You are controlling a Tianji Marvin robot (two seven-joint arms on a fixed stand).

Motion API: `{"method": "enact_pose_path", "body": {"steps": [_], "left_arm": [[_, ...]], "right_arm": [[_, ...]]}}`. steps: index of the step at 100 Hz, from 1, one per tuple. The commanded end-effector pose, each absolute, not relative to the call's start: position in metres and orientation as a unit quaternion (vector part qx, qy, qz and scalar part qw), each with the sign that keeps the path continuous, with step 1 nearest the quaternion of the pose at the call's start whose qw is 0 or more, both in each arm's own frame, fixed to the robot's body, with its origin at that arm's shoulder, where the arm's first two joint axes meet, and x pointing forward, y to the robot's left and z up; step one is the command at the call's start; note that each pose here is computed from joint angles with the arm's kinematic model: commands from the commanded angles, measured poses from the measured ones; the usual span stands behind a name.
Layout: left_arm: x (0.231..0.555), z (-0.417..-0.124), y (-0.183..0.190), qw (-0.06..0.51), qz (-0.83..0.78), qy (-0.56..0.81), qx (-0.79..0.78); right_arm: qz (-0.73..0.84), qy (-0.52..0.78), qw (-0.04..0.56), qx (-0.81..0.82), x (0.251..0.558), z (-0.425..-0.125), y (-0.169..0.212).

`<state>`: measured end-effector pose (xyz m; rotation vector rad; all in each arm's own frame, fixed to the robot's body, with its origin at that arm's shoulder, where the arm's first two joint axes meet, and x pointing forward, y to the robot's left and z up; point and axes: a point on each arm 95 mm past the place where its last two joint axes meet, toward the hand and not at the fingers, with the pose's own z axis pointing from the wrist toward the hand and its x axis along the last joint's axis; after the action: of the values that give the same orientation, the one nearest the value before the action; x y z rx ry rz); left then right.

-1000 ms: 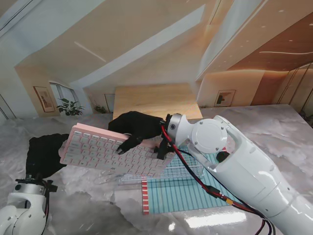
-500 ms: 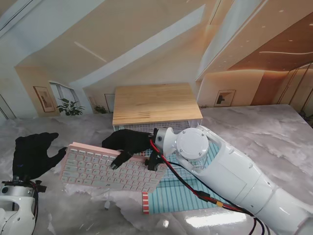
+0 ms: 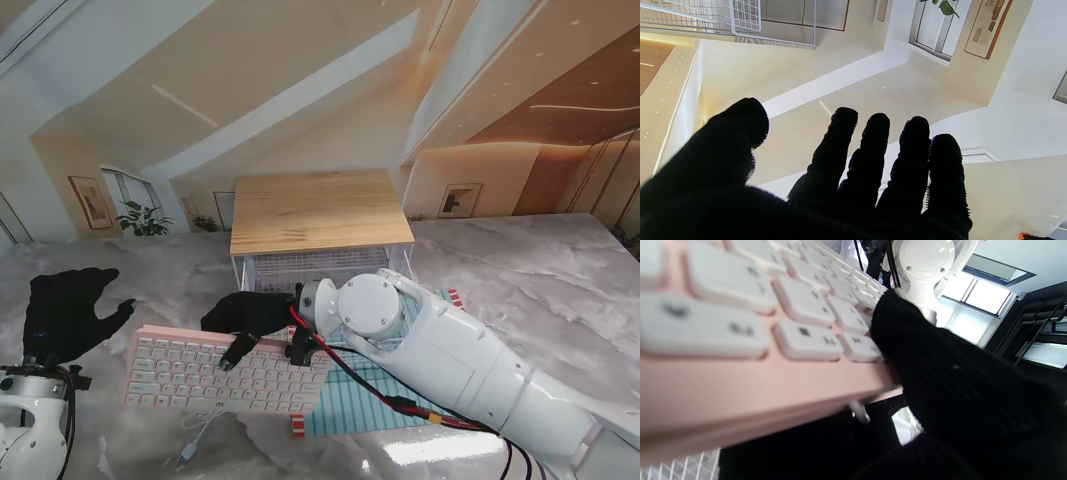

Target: Unroll the mouse pad and set up the keyboard and mouse from the tabletop organizer

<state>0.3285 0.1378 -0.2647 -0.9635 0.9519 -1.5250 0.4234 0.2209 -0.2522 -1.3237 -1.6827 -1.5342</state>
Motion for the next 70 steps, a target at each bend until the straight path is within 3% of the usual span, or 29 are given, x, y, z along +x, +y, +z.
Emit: {"method": "enact_pose_path", "body": {"steps": [1,70], "left_arm": [[0.332,-0.261,0.135,0.517,-0.637,0.41,-0.399],[0.34,-0.256,0.131,0.509,-0.633,0.426,-0.398]], "right_arm": [[-0.553,-0.628,0.26,-0.482,0.42,-0.258,0.227],[-0.48,-0.693,0.259,-0.472,0.422,-0.29,0.258]]}}
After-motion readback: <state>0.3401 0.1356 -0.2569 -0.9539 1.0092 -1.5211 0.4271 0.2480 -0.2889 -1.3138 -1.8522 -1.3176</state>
